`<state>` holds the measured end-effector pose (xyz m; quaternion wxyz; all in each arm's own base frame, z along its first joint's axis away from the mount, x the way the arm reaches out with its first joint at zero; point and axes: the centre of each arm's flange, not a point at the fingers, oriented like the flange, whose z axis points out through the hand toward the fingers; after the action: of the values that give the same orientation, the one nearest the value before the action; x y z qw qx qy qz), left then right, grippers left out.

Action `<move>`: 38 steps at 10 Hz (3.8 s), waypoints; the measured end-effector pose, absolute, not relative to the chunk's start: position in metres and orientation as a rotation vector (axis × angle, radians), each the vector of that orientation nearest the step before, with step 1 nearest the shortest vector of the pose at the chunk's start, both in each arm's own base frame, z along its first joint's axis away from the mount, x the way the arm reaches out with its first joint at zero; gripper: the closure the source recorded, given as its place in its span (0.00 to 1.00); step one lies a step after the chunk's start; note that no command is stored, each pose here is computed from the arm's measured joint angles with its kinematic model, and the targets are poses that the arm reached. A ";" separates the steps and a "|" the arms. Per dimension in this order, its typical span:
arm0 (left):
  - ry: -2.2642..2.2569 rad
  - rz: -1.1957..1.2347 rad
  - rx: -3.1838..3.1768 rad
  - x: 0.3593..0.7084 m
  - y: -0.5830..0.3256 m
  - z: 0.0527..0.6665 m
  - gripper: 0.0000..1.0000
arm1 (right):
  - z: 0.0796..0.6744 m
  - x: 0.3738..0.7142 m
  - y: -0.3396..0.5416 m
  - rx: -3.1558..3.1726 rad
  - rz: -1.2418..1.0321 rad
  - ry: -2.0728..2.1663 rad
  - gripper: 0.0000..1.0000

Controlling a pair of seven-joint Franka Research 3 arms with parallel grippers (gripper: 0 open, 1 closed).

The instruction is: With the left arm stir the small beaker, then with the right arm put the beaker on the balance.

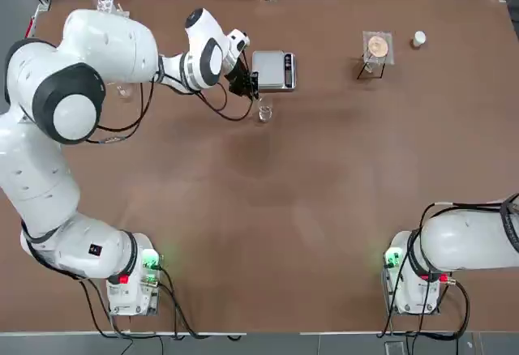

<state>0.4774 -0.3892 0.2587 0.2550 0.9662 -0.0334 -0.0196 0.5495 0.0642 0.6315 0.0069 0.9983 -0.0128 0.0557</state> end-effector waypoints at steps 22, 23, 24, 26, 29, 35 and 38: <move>-0.125 -0.046 2.642 0.471 -0.400 0.261 0.93 | 0.631 0.549 0.068 3.124 0.169 -0.029 0.00; -0.121 -0.043 2.651 0.472 -0.401 0.263 0.93 | 0.631 0.549 0.068 3.124 0.169 -0.029 0.00; -0.117 -0.041 2.656 0.473 -0.402 0.264 0.93 | 0.631 0.549 0.068 3.124 0.169 -0.029 0.00; -0.111 -0.041 2.659 0.474 -0.401 0.265 0.93 | 0.631 0.549 0.068 3.124 0.169 -0.030 0.00; -0.092 -0.039 2.657 0.476 -0.401 0.267 0.93 | 0.630 0.549 0.068 3.124 0.169 -0.031 0.00; -0.103 -0.068 2.667 0.480 -0.404 0.287 0.93 | 0.630 0.549 0.068 3.124 0.168 -0.032 0.00; -0.089 -0.056 2.708 0.479 -0.406 0.290 0.93 | 0.630 0.549 0.068 3.124 0.168 -0.032 0.00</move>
<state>0.4794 -0.4060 0.2902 0.2139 0.9761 -0.0320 -0.0201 0.5488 0.0679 0.6303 0.0066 0.9985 -0.0104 0.0539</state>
